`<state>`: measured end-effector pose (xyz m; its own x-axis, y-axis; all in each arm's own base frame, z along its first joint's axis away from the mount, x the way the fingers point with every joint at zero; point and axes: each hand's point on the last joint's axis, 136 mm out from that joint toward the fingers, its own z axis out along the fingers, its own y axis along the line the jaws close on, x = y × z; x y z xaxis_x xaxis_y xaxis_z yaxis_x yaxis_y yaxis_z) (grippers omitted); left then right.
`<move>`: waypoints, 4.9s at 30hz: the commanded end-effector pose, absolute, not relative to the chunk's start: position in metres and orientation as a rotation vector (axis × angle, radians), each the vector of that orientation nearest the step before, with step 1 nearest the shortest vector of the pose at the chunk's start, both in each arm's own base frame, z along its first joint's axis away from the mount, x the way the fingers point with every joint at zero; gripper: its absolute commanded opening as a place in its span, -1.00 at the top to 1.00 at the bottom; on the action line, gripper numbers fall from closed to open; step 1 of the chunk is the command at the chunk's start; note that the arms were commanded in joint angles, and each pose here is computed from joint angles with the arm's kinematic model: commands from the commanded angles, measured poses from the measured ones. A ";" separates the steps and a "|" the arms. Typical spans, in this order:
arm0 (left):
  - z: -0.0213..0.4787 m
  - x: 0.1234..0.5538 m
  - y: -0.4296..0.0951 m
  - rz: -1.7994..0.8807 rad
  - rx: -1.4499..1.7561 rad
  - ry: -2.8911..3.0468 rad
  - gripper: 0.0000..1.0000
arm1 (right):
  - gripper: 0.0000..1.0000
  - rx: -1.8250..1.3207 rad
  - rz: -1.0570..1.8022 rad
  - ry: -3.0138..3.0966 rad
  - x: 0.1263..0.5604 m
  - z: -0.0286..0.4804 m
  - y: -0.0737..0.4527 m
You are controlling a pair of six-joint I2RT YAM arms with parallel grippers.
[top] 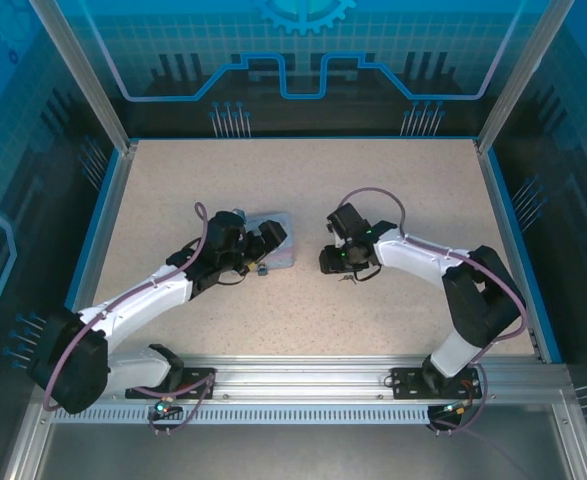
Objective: Unlock a padlock with a key
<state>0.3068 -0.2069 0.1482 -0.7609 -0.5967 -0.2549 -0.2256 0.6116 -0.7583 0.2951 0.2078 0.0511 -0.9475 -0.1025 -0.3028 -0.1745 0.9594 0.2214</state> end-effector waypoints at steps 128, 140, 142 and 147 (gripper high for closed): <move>0.173 0.316 -0.313 -1.426 -0.182 2.435 -0.17 | 1.00 -0.182 0.770 2.654 0.275 0.149 0.226; 0.158 0.318 -0.336 -1.451 -0.144 2.489 0.26 | 1.00 -0.173 0.797 2.644 0.277 0.150 0.228; 0.156 0.319 -0.339 -1.455 -0.143 2.496 0.34 | 1.00 -0.169 0.797 2.641 0.278 0.150 0.228; 0.154 0.319 -0.344 -1.457 -0.136 2.507 0.44 | 1.00 -0.167 0.803 2.639 0.278 0.151 0.227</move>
<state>0.3186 -0.3325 0.1393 -0.9631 -0.2332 -0.1344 -0.0094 0.5283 -0.8490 0.2735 0.2264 0.1382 -0.9269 -0.0280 -0.3742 -0.2207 0.8472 0.4832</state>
